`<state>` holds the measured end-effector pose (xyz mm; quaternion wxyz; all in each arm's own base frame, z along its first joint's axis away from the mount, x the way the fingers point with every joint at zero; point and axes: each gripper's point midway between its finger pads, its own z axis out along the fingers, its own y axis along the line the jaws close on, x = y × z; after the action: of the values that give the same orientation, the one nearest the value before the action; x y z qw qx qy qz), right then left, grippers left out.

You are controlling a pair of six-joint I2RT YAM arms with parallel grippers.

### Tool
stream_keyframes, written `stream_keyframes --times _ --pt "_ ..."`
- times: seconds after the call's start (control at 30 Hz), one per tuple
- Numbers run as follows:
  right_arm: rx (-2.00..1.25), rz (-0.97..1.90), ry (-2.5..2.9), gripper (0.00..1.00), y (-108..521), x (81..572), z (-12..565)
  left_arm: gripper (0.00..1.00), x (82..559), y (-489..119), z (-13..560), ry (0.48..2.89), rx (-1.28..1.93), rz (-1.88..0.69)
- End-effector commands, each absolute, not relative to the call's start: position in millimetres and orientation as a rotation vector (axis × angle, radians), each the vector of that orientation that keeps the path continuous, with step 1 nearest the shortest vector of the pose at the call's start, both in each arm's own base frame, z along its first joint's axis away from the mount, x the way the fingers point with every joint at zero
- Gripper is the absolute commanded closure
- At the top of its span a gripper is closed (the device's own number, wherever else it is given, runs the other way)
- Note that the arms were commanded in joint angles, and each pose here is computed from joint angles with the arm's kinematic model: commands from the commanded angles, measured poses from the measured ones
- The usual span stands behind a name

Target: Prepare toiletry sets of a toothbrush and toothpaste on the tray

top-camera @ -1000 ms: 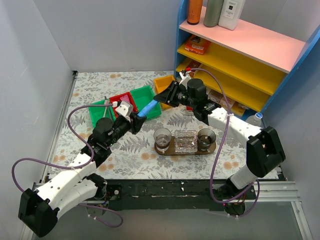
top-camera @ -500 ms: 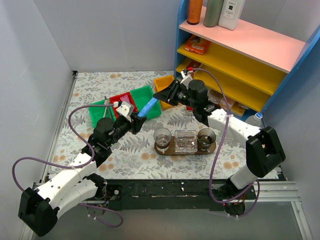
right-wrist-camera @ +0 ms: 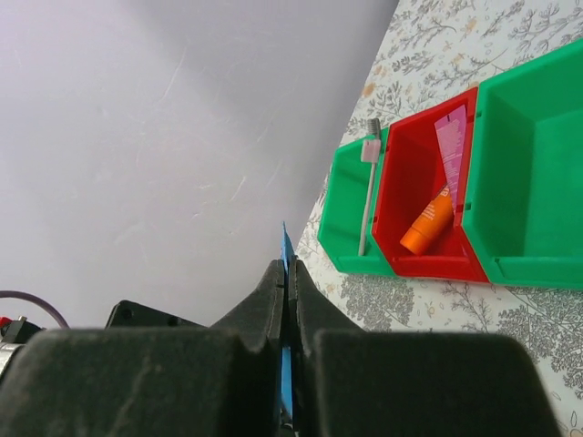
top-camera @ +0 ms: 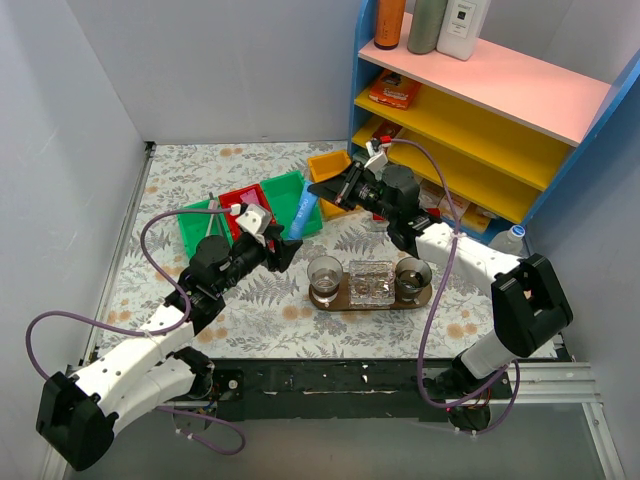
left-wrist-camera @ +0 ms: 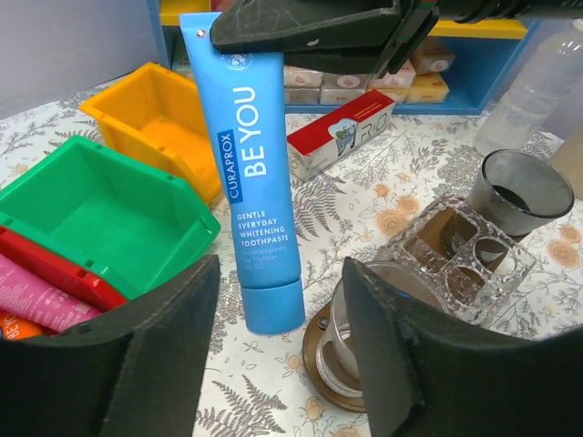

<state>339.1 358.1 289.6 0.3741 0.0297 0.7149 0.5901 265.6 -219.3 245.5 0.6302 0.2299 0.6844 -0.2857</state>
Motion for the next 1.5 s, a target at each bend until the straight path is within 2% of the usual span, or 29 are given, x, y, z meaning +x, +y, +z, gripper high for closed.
stream_keyframes --times 0.0,0.1,0.27,0.37,0.43,0.47,0.6,0.77,0.9,1.1,1.47 --pt "0.044 1.544 1.660 0.99 352.1 336.2 332.3 0.42 265.0 -221.8 262.8 1.526 0.515 -0.673" --pt "0.034 1.534 1.651 0.99 352.0 337.3 333.3 0.41 266.1 -221.3 263.1 1.528 0.504 -0.672" --pt "-0.014 1.498 1.608 0.99 352.0 340.5 337.3 0.30 271.1 -216.1 264.8 1.541 0.451 -0.654" --pt "-0.087 1.449 1.568 0.99 350.6 341.4 346.8 0.18 272.7 -214.3 268.1 1.545 0.413 -0.661" --pt "-0.148 1.394 1.539 0.99 346.7 340.5 357.7 0.04 275.4 -211.2 273.5 1.547 0.369 -0.665" --pt "-0.160 1.365 1.536 0.99 343.9 340.4 361.0 0.02 276.7 -208.7 276.6 1.542 0.349 -0.664" --pt "-0.245 1.232 1.458 0.99 322.9 331.8 392.2 0.02 281.7 -199.9 286.2 1.527 0.283 -0.744" --pt "-0.325 1.081 1.433 0.99 283.5 325.7 405.0 0.02 296.2 -194.1 286.8 1.562 0.231 -0.877" --pt "-0.469 1.001 1.373 0.99 253.4 305.9 417.2 0.02 310.2 -189.7 278.0 1.610 0.229 -0.865" --pt "-0.748 0.914 1.402 0.99 236.3 275.6 391.6 0.02 313.8 -184.4 264.9 1.640 0.260 -0.793" --pt "-0.927 0.956 1.430 0.99 235.2 238.0 351.7 0.02 312.9 -191.7 248.7 1.683 0.293 -0.827"
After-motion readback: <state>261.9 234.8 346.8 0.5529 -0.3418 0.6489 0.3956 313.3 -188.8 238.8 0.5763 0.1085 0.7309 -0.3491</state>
